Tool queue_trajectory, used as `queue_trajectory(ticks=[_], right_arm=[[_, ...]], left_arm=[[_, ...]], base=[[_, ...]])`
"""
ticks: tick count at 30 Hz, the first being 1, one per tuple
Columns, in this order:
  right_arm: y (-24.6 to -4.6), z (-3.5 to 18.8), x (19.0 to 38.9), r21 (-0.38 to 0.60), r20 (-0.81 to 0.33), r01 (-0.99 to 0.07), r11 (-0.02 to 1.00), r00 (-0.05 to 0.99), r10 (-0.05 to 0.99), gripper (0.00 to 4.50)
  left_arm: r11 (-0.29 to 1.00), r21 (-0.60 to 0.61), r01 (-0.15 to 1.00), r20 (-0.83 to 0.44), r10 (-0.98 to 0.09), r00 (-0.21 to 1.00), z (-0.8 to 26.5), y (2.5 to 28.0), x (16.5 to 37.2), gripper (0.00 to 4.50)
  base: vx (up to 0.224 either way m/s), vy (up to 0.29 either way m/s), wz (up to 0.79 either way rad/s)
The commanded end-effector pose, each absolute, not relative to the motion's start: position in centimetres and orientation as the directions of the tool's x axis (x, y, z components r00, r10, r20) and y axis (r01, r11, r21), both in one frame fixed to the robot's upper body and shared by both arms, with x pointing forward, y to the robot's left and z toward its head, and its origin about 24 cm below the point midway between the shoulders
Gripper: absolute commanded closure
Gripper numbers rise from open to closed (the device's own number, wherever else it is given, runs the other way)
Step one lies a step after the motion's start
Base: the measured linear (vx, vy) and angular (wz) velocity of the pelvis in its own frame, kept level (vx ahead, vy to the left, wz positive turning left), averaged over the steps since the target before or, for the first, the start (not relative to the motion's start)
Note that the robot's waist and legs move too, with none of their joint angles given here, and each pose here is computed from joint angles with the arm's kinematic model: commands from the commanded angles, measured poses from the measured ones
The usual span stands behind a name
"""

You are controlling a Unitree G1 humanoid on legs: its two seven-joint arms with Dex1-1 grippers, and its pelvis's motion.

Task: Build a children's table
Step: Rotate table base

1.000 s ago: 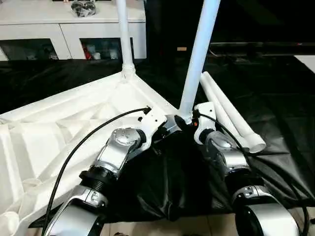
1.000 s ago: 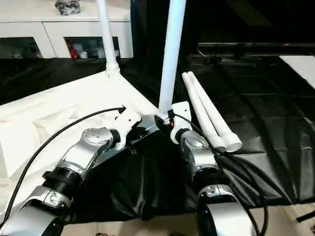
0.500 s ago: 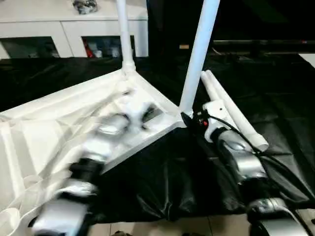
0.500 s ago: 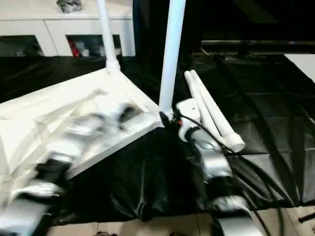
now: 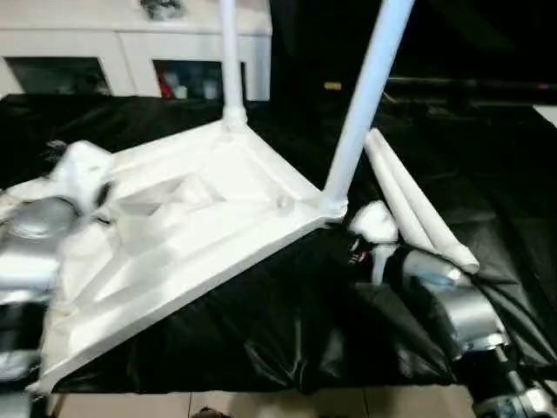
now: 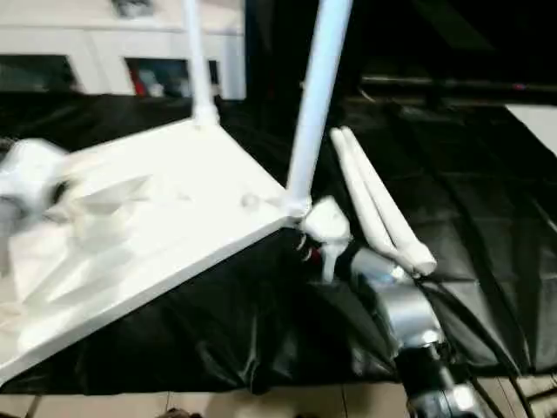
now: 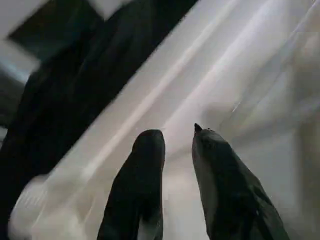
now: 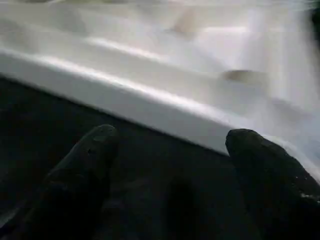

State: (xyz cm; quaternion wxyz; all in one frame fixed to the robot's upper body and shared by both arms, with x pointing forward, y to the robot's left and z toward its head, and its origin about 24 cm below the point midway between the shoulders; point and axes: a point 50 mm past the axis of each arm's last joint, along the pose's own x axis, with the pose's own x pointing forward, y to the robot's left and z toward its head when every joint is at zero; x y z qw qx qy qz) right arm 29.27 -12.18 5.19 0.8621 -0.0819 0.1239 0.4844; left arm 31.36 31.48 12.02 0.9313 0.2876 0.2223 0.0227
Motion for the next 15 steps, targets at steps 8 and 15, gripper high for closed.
queue_trajectory(ticks=[8, 15], right_arm=[[-11.3, 4.5, 30.5, 0.009, -0.355, -0.797, 0.604, 0.562, 0.747, 1.18], [-10.4, 3.1, 32.2, -0.082, -0.467, -0.765, 0.639, 0.596, 0.653, 1.83]], left_arm=[[0.807, 0.496, 0.319, -0.633, 0.085, 0.769, 8.1, 31.1, 29.6, 4.29], [0.773, 0.417, 0.478, -0.723, -0.036, 0.69, 7.8, 29.7, 29.2, 4.5]], base=[[0.0, 0.0, 0.0], [0.0, 0.0, 0.0]])
